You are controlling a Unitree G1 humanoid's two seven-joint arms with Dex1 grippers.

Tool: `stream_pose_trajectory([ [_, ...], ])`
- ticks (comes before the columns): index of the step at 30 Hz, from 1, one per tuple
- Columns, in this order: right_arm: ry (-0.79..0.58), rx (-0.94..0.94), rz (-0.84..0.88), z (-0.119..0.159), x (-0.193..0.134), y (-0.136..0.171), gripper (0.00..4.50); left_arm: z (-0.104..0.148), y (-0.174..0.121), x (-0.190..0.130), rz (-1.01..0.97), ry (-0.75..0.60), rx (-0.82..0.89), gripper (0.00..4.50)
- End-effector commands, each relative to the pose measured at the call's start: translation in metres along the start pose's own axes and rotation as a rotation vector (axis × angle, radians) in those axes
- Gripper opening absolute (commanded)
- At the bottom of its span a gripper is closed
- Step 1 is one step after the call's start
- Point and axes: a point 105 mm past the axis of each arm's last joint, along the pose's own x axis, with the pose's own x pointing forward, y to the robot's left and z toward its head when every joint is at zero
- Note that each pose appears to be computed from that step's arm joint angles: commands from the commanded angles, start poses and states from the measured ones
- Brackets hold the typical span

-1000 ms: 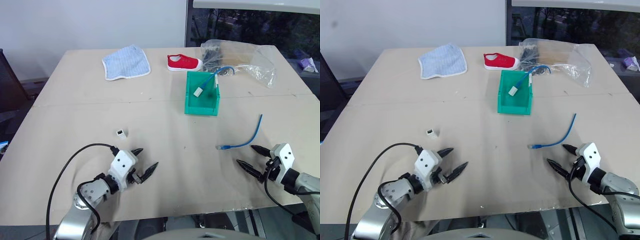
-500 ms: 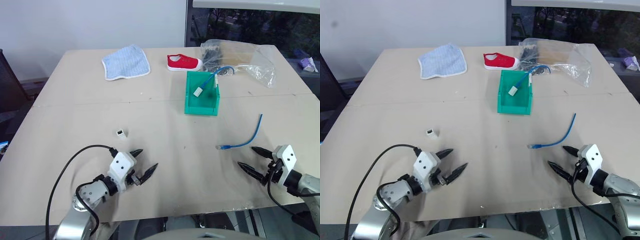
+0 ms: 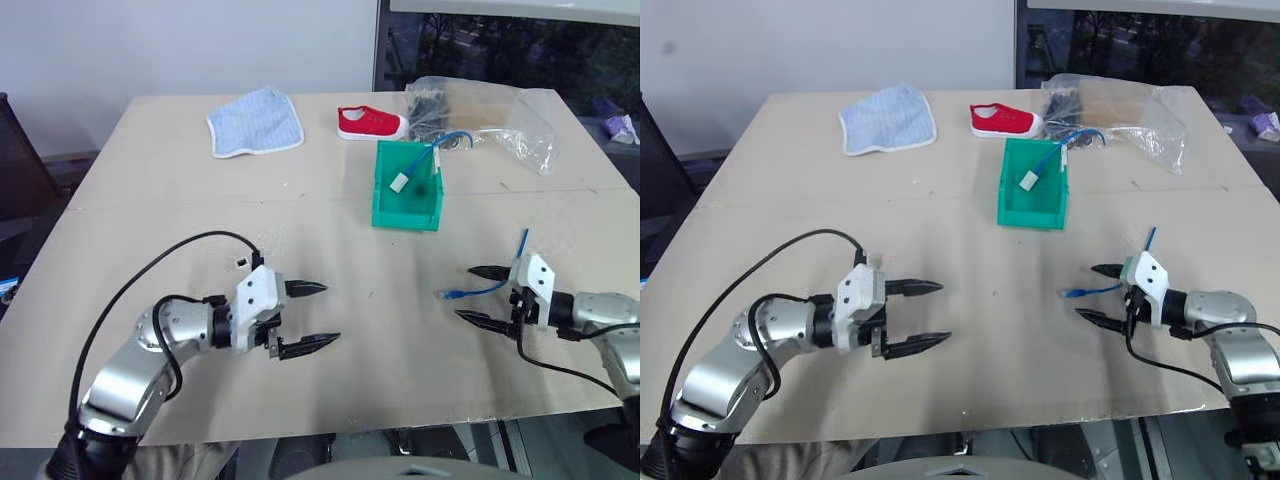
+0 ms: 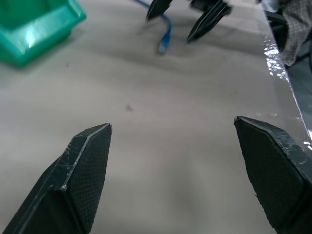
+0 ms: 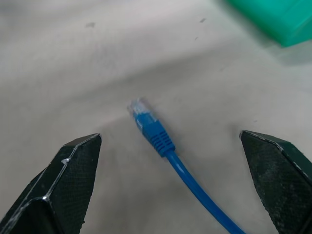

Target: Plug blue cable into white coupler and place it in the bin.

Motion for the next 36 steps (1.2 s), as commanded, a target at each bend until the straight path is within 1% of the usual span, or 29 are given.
stream_pose_trajectory([
  [1, 0.026, -0.053, 0.074, 0.004, 0.001, -0.001, 3.66, 0.017, -0.004, 0.003, -0.055, -0.017, 0.055, 4.15],
  [4, 0.038, -0.068, 0.104, 0.005, 0.006, -0.001, 2.25, 0.018, -0.001, 0.002, -0.056, -0.014, 0.052, 4.15],
  [5, 0.036, -0.071, 0.106, 0.005, 0.007, -0.001, 1.66, 0.018, 0.000, 0.002, -0.055, -0.014, 0.052, 4.15],
  [6, 0.034, -0.075, 0.109, 0.006, 0.008, -0.002, 1.30, 0.019, 0.002, 0.002, -0.051, -0.015, 0.055, 4.15],
  [8, 0.041, -0.088, 0.128, 0.006, 0.010, -0.001, 0.39, 0.020, 0.005, 0.003, -0.042, -0.016, 0.062, 4.15],
  [9, 0.044, -0.096, 0.138, 0.006, 0.011, -0.001, 0.03, 0.020, 0.006, 0.003, -0.036, -0.016, 0.066, 4.15],
  [14, 0.021, -0.137, 0.192, 0.021, 0.031, -0.002, 0.03, 0.018, 0.014, -0.002, -0.007, 0.001, 0.068, 4.15],
  [18, 0.003, -0.171, 0.277, 0.045, 0.068, 0.000, 0.03, 0.016, 0.025, -0.009, 0.013, 0.028, 0.087, 4.15],
  [21, -0.002, -0.190, 0.331, 0.061, 0.089, 0.003, 0.03, 0.016, 0.028, -0.010, 0.015, 0.036, 0.096, 4.15],
  [23, -0.018, -0.193, 0.390, 0.073, 0.100, 0.010, 0.03, 0.016, 0.028, -0.010, 0.014, 0.043, 0.100, 4.15],
  [25, -0.011, -0.199, 0.416, 0.077, 0.106, 0.013, 0.03, 0.015, 0.027, -0.009, 0.012, 0.047, 0.100, 4.15],
  [28, -0.009, -0.193, 0.416, 0.077, 0.106, 0.014, 1.07, 0.011, 0.029, -0.005, 0.013, 0.058, 0.094, 4.15],
  [30, -0.029, -0.180, 0.389, 0.078, 0.100, 0.013, 2.00, 0.005, 0.032, 0.001, 0.020, 0.082, 0.112, 4.15],
  [31, -0.051, -0.165, 0.368, 0.081, 0.096, 0.012, 2.38, 0.002, 0.035, 0.005, 0.021, 0.089, 0.109, 4.15],
  [32, -0.075, -0.152, 0.340, 0.084, 0.091, 0.011, 2.93, -0.001, 0.039, 0.010, 0.029, 0.091, 0.103, 4.15],
  [33, -0.094, -0.145, 0.313, 0.086, 0.086, 0.010, 3.57, -0.003, 0.042, 0.015, 0.036, 0.094, 0.098, 4.15],
  [34, -0.115, -0.142, 0.278, 0.088, 0.080, 0.008, 3.67, -0.006, 0.046, 0.019, 0.042, 0.103, 0.100, 4.15],
  [35, -0.143, -0.132, 0.249, 0.090, 0.072, 0.008, 4.30, -0.007, 0.050, 0.025, 0.047, 0.105, 0.098, 4.15],
  [36, -0.211, -0.119, 0.229, 0.094, 0.060, 0.011, 4.45, -0.008, 0.054, 0.032, 0.050, 0.098, 0.092, 4.15],
])
